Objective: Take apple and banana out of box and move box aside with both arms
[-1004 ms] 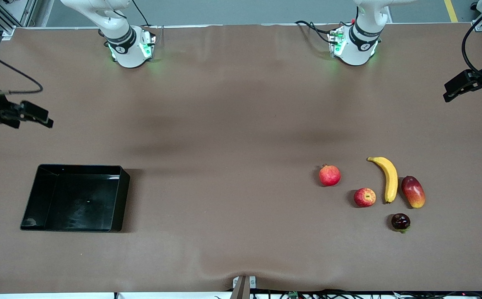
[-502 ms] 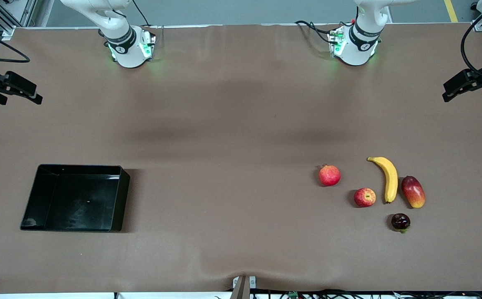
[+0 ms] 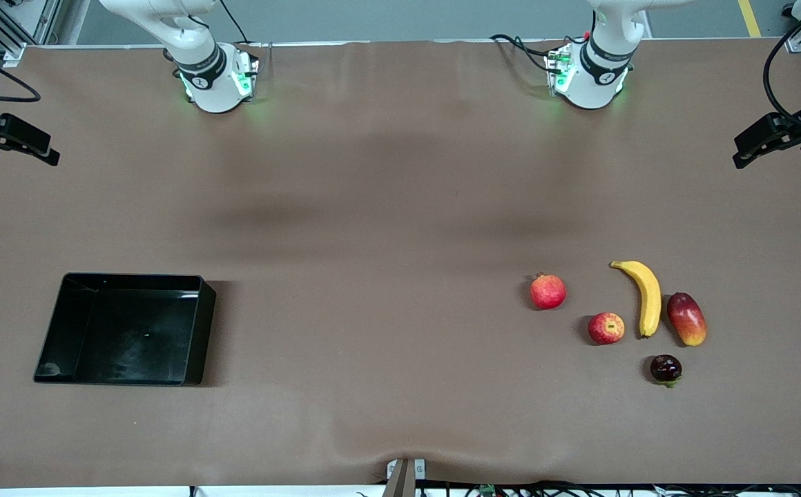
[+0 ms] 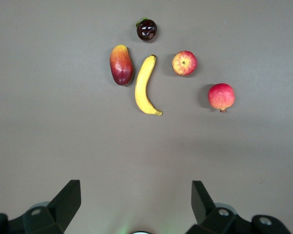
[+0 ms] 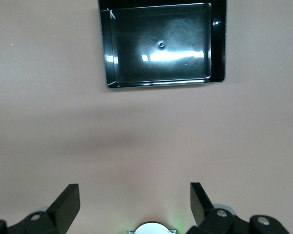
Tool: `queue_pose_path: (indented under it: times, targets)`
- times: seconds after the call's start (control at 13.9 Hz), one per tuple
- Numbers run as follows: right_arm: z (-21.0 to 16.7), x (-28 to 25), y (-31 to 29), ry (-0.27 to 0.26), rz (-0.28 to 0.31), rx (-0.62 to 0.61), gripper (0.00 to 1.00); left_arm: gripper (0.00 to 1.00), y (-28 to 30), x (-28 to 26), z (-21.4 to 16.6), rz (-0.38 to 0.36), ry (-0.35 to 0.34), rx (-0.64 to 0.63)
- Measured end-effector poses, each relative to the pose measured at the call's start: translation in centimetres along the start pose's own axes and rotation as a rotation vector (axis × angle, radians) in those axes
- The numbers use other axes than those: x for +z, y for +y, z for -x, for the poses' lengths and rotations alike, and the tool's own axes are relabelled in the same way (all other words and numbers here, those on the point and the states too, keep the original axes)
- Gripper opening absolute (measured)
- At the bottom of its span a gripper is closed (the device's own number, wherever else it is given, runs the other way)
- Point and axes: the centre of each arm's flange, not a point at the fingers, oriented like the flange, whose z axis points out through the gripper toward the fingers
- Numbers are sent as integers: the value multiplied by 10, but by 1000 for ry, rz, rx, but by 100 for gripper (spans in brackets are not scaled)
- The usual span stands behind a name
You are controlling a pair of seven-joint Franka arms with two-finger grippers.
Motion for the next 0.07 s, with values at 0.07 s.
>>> queue_pose_path:
  times: [0.07]
  targets:
    - [0,0,-1,0,1,4,100,100,1,-1,0,0,1,1]
